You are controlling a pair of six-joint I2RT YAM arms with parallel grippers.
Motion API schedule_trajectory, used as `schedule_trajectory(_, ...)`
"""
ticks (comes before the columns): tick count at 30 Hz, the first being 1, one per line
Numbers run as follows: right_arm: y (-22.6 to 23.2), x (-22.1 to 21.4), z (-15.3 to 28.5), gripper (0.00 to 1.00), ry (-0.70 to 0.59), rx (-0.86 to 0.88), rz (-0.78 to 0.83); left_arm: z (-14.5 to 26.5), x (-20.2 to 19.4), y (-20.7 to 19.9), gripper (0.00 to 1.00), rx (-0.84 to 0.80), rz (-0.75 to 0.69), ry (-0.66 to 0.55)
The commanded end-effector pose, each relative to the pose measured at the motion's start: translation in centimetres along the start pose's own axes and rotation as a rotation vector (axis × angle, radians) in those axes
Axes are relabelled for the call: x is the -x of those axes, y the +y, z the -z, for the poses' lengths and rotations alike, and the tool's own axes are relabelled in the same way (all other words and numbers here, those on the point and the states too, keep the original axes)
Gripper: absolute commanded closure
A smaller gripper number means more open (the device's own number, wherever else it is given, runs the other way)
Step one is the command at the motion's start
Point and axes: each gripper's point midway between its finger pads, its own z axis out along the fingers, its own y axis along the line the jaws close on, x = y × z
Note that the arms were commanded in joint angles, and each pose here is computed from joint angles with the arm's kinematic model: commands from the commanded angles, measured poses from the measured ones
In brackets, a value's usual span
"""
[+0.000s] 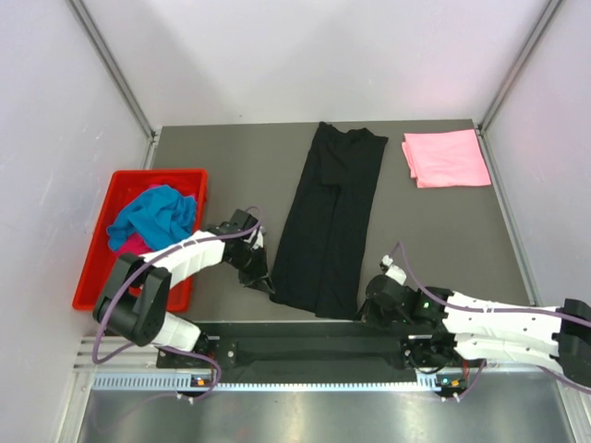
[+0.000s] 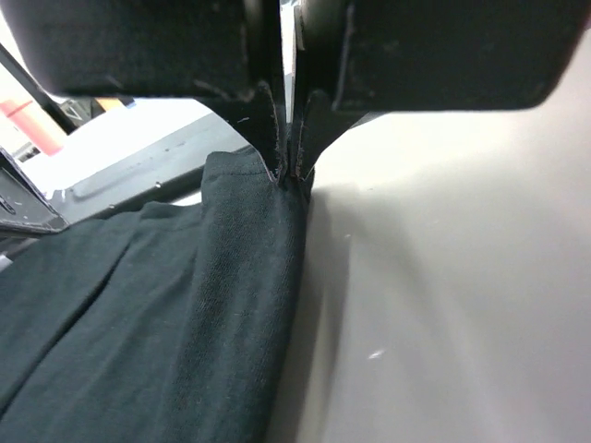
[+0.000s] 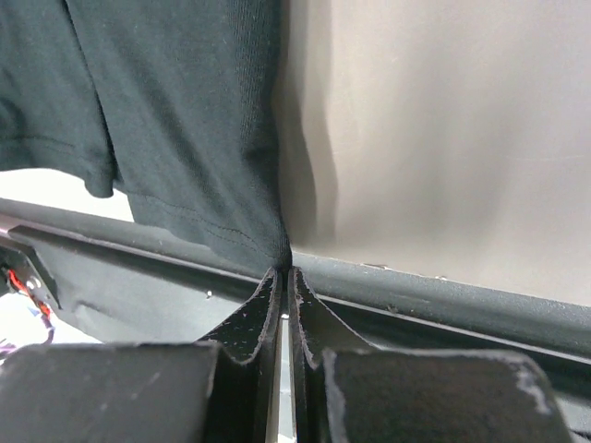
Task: Fold and stack the t-shirts
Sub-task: Fold the tshirt
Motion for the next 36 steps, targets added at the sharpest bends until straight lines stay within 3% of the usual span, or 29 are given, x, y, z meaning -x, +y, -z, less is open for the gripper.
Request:
schedule_trajectory(1,2.5,1.4,0.8,1.0,-0.055,0.029,0.0,0.2,0.5,-1.8,1.0,-0.072,-0.004,-0.004)
schedule_trajectory(15,3.1,6.8,1.9,1.0,-0.191,-0.082,0.056,1.4,5.4,-4.8,1.0,-0.097,-0.028,-0.047)
schedule_trajectory(31,4.7,21.4,1.2,1.0,-0.318,-0.177,0.165,4.0,20.3,-10.8,1.0,-0.276,-0.08,-0.187)
schedule_trajectory(36,4.9,25.4,0.1,1.0,-0.327,-0.215,0.173,3.8,25.0,-10.5,1.0,-0.28,-0.075,-0.227)
